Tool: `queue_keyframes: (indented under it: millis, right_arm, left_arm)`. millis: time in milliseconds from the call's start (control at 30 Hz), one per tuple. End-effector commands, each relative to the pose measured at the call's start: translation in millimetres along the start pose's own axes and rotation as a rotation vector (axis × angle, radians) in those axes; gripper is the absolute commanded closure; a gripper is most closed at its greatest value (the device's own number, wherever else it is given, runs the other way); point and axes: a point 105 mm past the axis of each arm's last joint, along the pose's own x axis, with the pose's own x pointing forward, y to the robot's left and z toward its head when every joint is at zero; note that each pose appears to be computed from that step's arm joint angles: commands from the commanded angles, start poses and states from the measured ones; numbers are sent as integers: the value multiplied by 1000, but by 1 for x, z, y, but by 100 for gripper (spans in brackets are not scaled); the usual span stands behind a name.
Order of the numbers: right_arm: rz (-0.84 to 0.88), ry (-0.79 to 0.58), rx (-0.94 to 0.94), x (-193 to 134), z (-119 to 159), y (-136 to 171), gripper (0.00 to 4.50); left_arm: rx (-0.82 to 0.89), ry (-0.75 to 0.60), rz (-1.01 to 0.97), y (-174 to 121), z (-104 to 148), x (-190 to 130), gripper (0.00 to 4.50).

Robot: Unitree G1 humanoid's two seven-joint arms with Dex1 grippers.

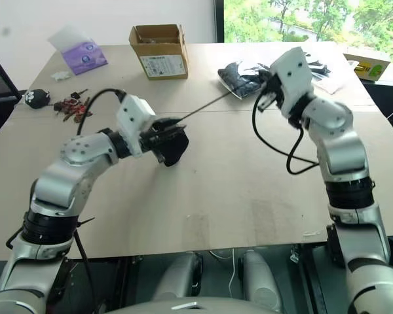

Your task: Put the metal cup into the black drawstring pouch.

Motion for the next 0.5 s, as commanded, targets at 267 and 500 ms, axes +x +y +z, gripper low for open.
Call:
queue_keyframes:
  millis: [267,500]
  right_arm:
    - [-7,40,71,-30,-21,11,375]
    - [18,130,133,-54,-45,18,69]
  left_arm:
    - [-199,-129,-57,-3,21,3,232]
    - [-668,-416,7,23,50,-51,25]
